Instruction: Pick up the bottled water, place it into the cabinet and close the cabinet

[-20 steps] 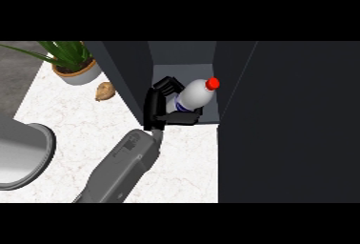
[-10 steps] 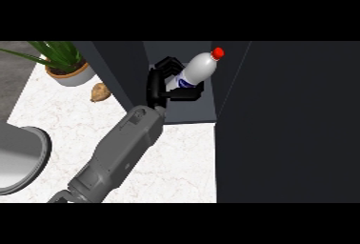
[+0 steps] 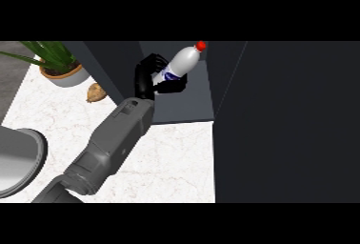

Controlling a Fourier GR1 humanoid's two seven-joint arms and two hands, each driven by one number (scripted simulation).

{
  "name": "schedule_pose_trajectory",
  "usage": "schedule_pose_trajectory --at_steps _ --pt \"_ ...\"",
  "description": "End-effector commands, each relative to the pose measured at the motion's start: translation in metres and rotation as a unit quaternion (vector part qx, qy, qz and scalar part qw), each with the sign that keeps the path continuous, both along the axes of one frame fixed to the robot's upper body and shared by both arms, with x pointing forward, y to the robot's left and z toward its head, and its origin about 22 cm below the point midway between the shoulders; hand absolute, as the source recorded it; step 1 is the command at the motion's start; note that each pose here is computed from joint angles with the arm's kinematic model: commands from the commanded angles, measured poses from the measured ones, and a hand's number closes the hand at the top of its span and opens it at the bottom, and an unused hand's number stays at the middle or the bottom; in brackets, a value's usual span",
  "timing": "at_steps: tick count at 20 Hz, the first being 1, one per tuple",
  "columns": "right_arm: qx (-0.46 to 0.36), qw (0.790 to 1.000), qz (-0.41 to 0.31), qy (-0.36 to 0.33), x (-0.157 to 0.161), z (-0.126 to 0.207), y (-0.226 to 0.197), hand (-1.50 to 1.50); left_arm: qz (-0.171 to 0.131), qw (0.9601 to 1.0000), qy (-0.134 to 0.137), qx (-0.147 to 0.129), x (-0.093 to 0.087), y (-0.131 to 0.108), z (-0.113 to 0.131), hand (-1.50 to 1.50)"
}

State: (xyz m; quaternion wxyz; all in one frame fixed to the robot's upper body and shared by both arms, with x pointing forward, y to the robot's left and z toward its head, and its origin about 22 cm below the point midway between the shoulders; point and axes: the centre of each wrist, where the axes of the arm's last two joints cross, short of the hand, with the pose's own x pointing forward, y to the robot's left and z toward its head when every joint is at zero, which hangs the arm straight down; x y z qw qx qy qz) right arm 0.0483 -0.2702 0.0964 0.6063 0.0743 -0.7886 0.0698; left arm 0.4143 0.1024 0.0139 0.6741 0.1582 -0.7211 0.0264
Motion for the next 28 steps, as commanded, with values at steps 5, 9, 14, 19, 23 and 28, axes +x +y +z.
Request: schedule_pose_trajectory --at_steps 5,9,14,19,23,28 --pt "0.037 0.999 0.016 -0.02 -0.001 0.006 -0.005 -1.5 0.039 0.9984 -0.004 0.041 0.012 0.01 0.008 1.5" --pt "0.021 0.999 0.012 -0.027 -0.003 0.012 -0.006 -1.5 0.058 0.9939 -0.033 0.088 0.018 0.031 0.012 -1.5" --pt "0.027 0.999 0.032 -0.018 -0.01 0.01 -0.007 -1.5 0.071 0.9899 -0.04 0.116 0.015 0.023 0.006 -1.5" --pt "0.03 0.999 0.042 -0.015 -0.005 0.009 -0.004 -1.5 0.007 0.995 -0.049 0.086 0.024 0.015 0.027 -1.5" --pt "0.035 0.998 0.041 -0.015 -0.006 0.009 -0.004 -1.5 -0.02 0.9947 -0.099 0.017 0.025 0.0 0.038 -1.5" --pt "0.029 0.998 0.047 -0.011 -0.012 0.013 -0.005 -1.5 -0.069 0.9864 -0.142 -0.043 0.028 0.004 0.047 -1.5"
